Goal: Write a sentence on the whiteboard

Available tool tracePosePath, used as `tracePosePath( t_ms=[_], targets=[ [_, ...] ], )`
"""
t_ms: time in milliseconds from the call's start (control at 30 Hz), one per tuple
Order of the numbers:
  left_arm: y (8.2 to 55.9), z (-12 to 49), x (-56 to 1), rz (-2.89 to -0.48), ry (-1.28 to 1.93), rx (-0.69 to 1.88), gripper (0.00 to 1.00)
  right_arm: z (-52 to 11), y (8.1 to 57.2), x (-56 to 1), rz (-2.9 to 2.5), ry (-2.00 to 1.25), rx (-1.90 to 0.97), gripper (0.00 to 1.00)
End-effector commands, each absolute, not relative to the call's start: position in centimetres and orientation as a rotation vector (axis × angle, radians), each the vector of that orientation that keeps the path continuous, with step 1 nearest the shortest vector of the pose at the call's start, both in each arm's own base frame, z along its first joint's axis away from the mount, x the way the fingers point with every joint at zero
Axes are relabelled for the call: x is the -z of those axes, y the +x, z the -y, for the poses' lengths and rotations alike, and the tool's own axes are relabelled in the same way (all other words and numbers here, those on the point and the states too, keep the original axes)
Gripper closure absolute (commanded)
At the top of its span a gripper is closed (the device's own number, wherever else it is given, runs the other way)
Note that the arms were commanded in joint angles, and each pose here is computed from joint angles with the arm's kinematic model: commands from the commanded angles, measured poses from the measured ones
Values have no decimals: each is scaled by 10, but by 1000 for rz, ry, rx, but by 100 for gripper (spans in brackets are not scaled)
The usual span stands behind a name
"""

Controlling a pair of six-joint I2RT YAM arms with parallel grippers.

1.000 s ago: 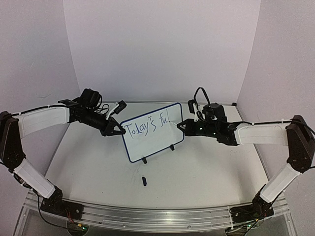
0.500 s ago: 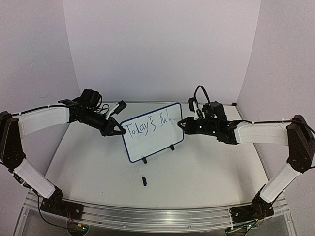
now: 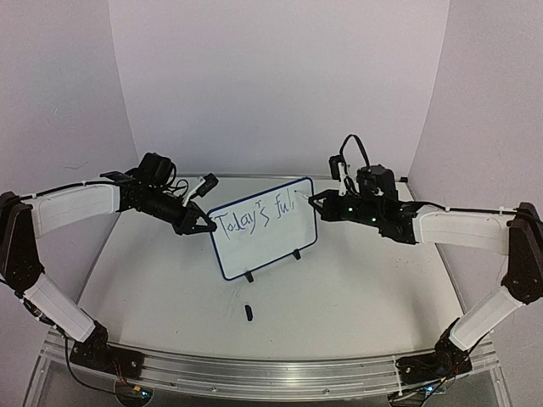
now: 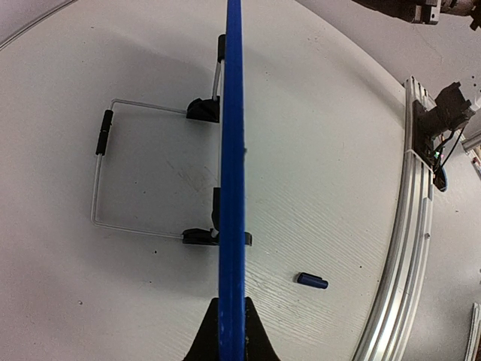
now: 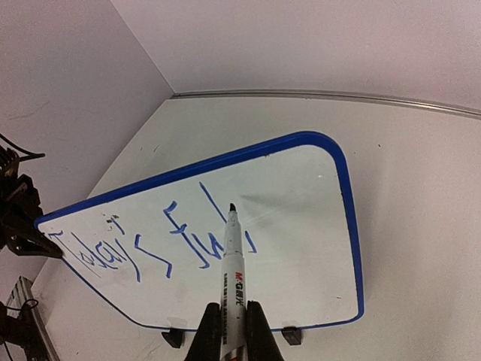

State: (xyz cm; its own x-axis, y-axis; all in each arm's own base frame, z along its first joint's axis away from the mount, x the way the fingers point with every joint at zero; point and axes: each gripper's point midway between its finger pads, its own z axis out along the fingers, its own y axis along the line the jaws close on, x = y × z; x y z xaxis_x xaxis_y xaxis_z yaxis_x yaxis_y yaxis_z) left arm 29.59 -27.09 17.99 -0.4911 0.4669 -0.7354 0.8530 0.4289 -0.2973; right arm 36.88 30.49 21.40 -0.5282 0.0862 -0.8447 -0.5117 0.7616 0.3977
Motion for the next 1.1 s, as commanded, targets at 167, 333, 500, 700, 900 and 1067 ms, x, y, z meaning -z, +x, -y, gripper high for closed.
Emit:
tracePosePath(
  t_ms=[167, 333, 500, 700, 900, 1067],
  targets=[
    [293, 270, -164, -2192, 1135, 853, 100, -310, 384, -242, -1916, -332, -759, 100],
    [293, 270, -163, -2193, 1136, 854, 100, -312, 387, -235, -1930, -332, -750, 100],
    [293, 271, -163, -2192, 1138, 854, 100, -311, 388, -220, -1961, -328, -731, 100],
    [293, 271, -164, -2191, 1137, 855, 100, -304, 383, -203, -2002, -311, -719, 100],
    [293, 271, -163, -2192, 1138, 857, 100, -301, 375, -180, -2057, -300, -725, 100],
    [293, 271, -163, -2191, 1140, 859, 100, -297, 375, -167, -2082, -285, -704, 100]
  ],
)
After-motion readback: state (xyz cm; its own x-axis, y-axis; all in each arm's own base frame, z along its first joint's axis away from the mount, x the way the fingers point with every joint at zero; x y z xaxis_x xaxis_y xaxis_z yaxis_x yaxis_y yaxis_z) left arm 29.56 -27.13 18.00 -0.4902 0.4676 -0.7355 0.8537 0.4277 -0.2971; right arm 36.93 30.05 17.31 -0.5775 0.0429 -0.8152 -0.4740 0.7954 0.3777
